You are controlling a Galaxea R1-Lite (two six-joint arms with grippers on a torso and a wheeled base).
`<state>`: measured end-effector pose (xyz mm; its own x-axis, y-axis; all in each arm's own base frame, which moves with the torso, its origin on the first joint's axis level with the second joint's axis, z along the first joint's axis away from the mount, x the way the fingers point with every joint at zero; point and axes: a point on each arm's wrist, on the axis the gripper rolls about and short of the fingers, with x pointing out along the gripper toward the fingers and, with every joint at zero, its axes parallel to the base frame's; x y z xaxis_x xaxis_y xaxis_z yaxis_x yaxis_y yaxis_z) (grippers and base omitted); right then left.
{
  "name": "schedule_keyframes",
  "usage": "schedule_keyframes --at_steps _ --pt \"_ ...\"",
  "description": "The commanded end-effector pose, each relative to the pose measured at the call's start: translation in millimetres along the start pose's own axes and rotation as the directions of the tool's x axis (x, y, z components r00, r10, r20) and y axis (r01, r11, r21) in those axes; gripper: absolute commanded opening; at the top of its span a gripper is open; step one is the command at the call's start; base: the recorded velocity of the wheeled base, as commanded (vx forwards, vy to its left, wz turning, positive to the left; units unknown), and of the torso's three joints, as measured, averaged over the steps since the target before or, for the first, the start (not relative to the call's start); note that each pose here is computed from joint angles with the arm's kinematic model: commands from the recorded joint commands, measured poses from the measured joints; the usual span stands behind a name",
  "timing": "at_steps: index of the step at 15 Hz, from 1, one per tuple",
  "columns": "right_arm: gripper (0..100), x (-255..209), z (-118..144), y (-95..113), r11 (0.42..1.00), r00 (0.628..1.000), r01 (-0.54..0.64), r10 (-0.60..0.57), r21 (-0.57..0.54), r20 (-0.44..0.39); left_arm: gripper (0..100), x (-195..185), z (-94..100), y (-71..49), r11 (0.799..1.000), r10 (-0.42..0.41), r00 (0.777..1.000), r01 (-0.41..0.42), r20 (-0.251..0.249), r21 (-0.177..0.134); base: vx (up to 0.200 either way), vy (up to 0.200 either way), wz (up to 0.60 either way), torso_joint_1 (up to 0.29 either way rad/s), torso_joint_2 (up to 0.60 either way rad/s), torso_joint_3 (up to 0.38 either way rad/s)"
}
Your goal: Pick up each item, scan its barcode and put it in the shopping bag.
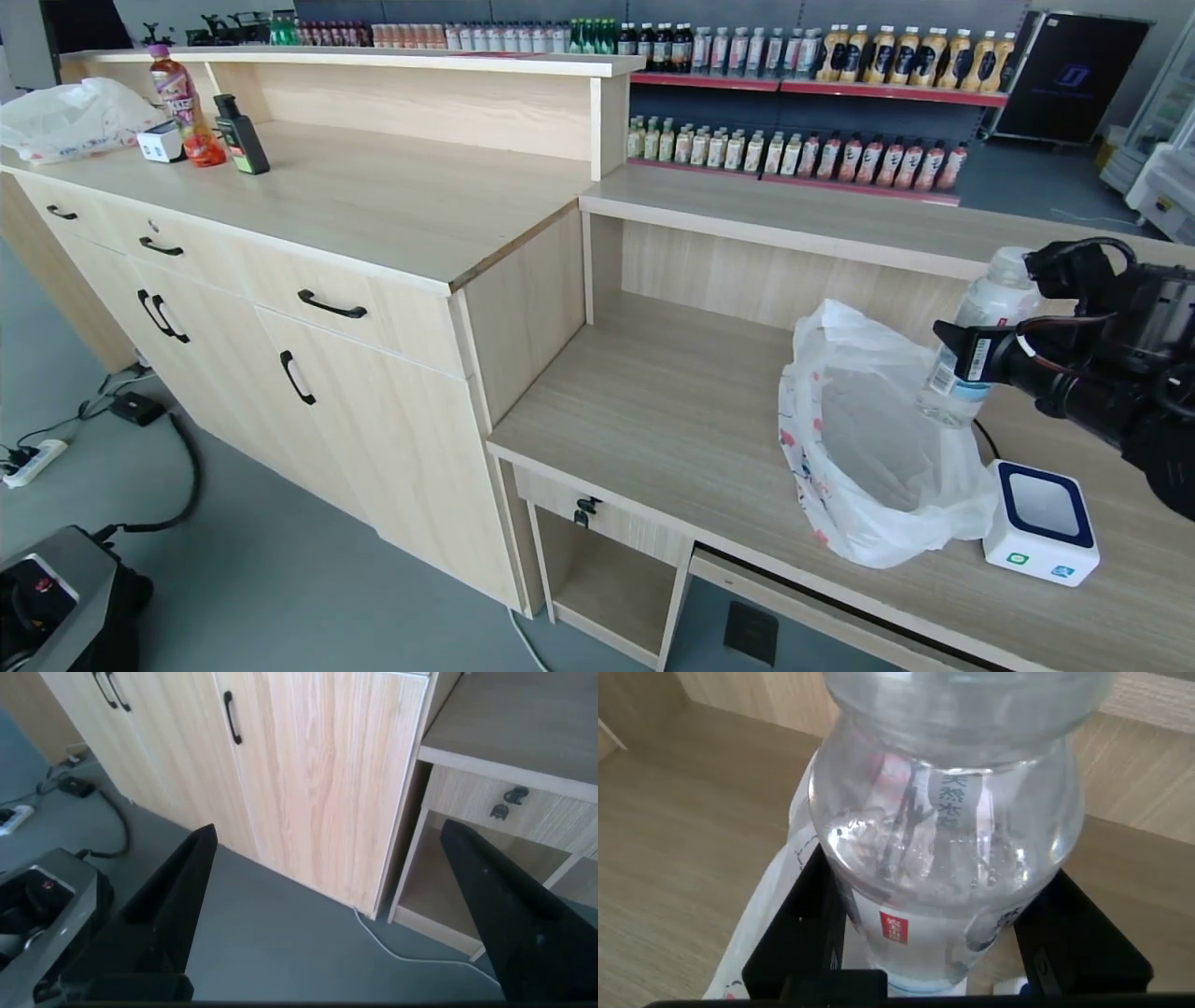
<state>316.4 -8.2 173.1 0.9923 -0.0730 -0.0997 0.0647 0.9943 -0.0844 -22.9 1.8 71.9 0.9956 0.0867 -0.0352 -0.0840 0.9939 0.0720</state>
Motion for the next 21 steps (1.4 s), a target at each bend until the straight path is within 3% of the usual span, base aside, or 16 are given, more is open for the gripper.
schedule_keyframes --at_steps 1,13,21 --pt "0 30 -27 15 0.999 0.997 -0.039 0.038 -0.010 -0.070 100 0 -0.1 0.0 1.000 0.001 1.000 -0.001 0.000 0.000 0.000 0.000 0.00 0.000 0.00 0.000" --pt "0 81 -79 29 0.998 0.998 -0.058 0.058 -0.030 -0.021 100 0 -0.1 0.0 1.000 0.001 1.000 -0.001 0.000 0.000 0.000 0.000 0.00 0.000 0.00 0.000" --pt "0 92 -104 31 0.997 0.997 -0.063 0.061 -0.037 -0.045 100 0 -0.1 0.0 1.000 0.001 1.000 -0.001 0.000 0.000 0.000 0.000 0.00 0.000 0.00 0.000"
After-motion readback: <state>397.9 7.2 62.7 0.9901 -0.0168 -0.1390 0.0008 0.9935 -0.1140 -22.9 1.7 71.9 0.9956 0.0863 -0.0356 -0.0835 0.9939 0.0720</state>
